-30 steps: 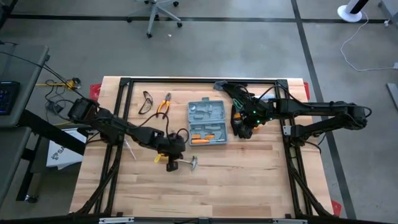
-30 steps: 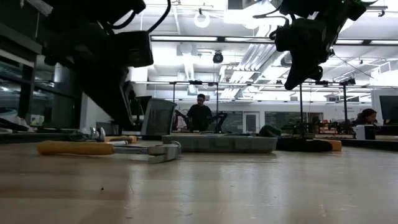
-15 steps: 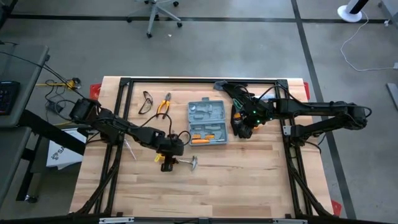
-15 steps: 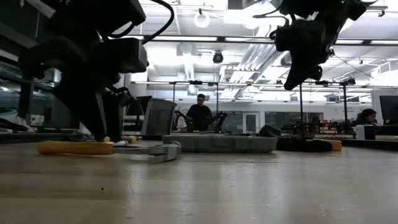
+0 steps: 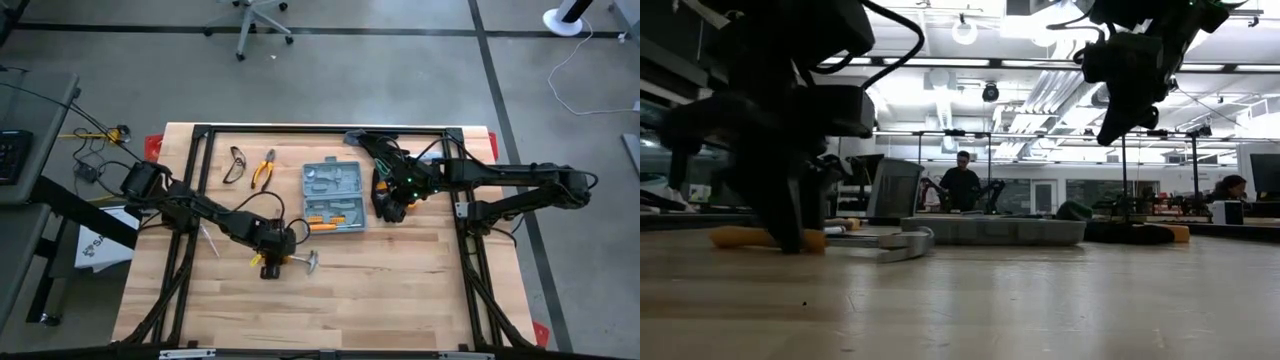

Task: Prefit tool cases
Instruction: Put the yellow hammer into the gray toolbox

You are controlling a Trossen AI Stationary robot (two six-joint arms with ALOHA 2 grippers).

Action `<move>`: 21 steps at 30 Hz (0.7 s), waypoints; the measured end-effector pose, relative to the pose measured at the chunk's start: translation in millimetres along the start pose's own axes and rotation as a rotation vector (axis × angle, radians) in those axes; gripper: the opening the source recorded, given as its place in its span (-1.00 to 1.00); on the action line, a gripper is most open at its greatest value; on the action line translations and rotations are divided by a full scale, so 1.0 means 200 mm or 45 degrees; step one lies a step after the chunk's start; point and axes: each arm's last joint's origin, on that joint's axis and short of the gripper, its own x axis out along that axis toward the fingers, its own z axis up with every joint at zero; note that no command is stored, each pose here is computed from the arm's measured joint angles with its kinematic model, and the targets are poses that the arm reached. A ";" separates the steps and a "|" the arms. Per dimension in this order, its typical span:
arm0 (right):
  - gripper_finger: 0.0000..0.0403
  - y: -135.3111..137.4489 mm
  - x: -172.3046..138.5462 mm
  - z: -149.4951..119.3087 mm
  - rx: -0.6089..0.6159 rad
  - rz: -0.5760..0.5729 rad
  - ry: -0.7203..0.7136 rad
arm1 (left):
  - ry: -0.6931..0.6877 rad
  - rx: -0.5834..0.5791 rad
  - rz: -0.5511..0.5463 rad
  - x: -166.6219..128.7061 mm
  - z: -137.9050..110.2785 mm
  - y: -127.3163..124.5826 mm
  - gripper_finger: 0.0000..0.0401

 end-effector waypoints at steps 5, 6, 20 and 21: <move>-1.00 0.00 0.00 0.00 0.010 -0.010 -0.002 | 0.010 -0.235 -0.010 0.00 0.00 -0.01 -0.64; -1.00 0.00 0.00 0.00 0.011 -0.010 -0.002 | 0.008 -0.283 -0.013 0.00 0.00 -0.01 -0.64; -1.00 0.00 0.00 0.00 0.011 -0.011 0.001 | -0.098 -0.552 -0.181 -0.17 0.00 -0.06 -0.66; -1.00 0.00 0.00 0.00 0.011 -0.012 0.002 | -0.115 -0.554 -0.187 -0.19 0.00 -0.07 -0.70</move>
